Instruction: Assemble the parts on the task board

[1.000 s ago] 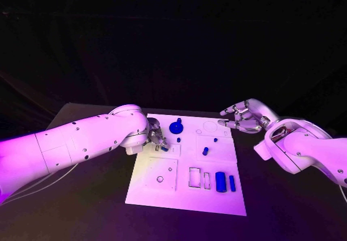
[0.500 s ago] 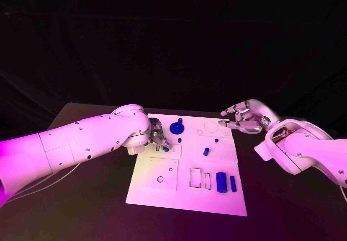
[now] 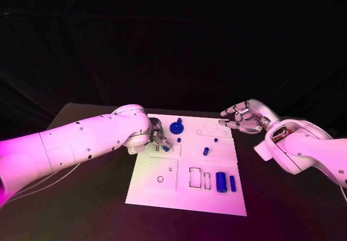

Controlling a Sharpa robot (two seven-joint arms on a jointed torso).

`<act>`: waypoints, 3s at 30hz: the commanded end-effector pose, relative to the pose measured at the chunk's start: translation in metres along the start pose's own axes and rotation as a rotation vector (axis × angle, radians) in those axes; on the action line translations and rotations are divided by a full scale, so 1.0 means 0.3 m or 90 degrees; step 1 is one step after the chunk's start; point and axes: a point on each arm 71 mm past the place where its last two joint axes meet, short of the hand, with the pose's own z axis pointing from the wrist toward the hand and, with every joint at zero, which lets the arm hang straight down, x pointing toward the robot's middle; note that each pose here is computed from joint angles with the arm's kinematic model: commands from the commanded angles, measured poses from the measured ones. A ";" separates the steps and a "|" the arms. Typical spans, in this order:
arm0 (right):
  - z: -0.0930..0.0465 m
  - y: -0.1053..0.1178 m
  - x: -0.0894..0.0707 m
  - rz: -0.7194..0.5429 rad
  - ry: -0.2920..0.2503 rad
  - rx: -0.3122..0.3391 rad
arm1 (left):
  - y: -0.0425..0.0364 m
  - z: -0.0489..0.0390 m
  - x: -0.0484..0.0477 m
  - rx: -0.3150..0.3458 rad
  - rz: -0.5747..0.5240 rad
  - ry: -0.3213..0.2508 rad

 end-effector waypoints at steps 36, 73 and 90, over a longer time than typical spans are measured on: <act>0.002 0.001 0.006 -0.006 0.010 -0.002 | -0.001 0.002 0.011 -0.015 0.028 0.010; -0.002 0.001 0.006 -0.006 0.012 -0.001 | -0.001 0.009 0.009 -0.026 0.037 0.020; -0.001 0.000 0.005 -0.008 0.012 -0.002 | 0.007 0.005 0.000 -0.026 0.025 0.001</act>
